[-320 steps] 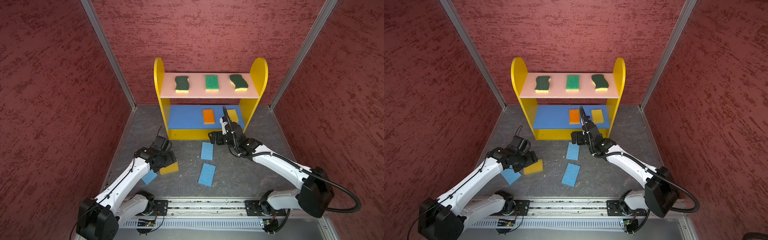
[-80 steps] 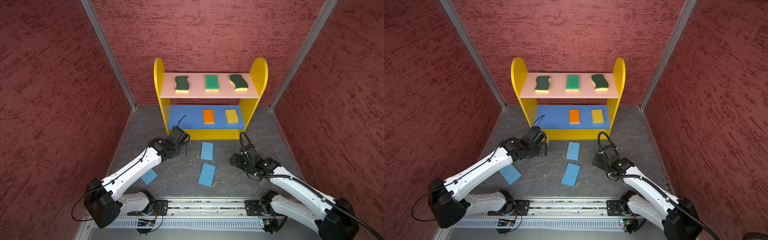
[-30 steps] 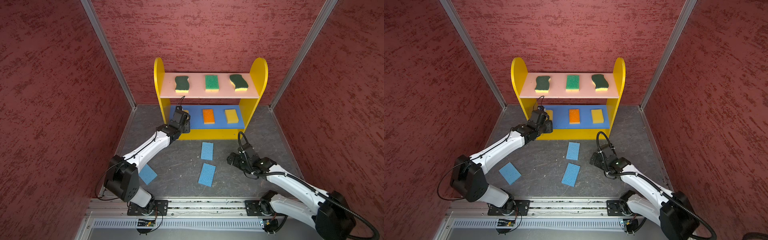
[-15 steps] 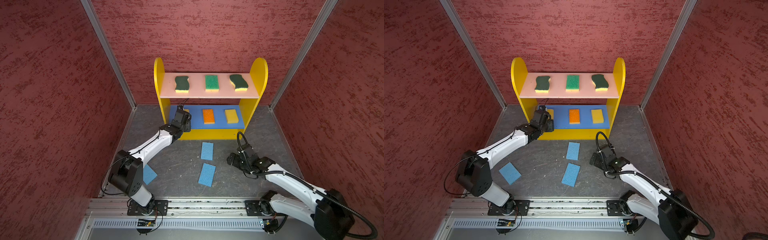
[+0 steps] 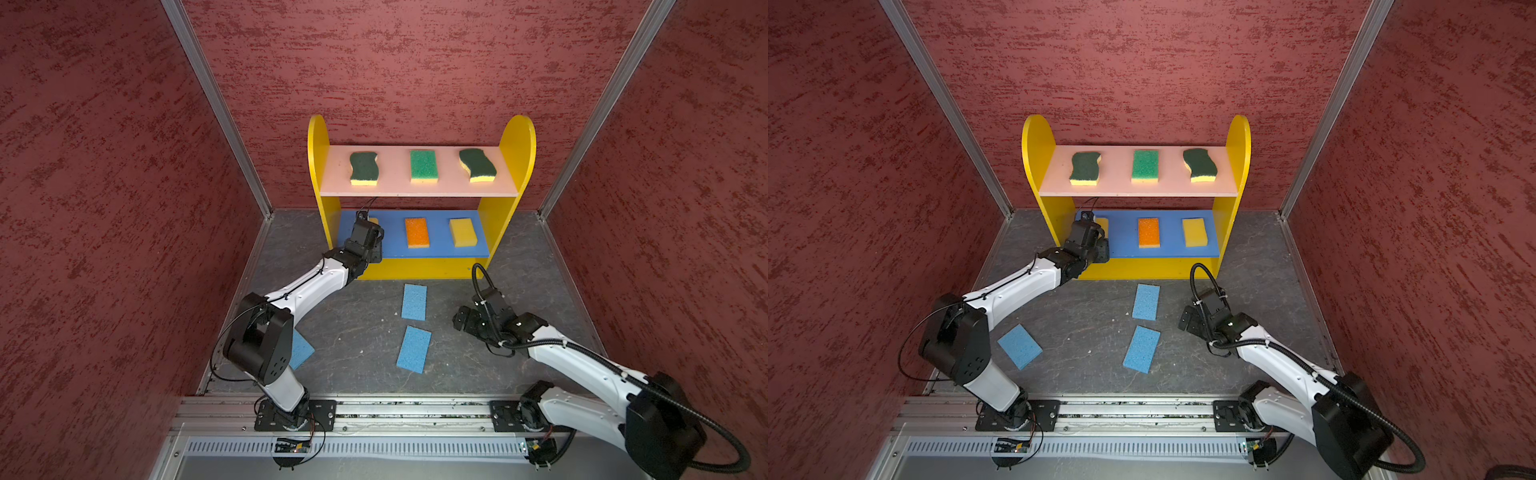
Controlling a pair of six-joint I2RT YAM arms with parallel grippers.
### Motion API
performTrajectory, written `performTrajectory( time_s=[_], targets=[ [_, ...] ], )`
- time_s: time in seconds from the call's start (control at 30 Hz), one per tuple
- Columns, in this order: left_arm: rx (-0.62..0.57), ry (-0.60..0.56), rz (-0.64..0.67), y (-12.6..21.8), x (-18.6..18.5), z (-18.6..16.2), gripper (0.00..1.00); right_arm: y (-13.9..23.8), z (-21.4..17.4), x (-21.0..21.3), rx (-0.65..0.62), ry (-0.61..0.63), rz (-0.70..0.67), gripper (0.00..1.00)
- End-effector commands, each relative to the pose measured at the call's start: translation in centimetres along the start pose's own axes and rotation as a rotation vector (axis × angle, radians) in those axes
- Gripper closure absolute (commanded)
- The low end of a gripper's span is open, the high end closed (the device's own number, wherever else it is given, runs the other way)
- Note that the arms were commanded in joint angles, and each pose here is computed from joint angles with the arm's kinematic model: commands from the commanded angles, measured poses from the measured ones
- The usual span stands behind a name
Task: Place and organize the cleaning sponges onto the shelf
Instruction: 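Lower the yellow sponge beside the orange sponge and open the left gripper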
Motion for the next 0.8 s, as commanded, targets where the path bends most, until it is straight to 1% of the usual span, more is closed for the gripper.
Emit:
performTrajectory(
  time_s=[0.0,0.6,0.77],
  targets=[
    [-0.017,-0.007,0.024,-0.4,0.4,0.6,0.36,0.2,0.8,0.8,-0.021,-0.011,0.027,0.01],
    [-0.025,-0.007,0.047,-1.6,0.6,1.3,0.36,0.4,1.1,1.2,-0.023,-0.007,0.03,0.01],
    [-0.018,-0.009,0.055,-1.7,0.9,1.3,0.34,0.4,1.1,1.3,-0.024,-0.006,0.032,0.01]
  ],
)
Point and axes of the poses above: each gripper's point midway between its finger pads, its own y axis back along the fingers, its own x axis along the line the jaws close on, z = x × y, the point moved 2 cm from there along y, back along the fingers, and after that the axes turned 6 degrees about -y, right-handed, at the moved point
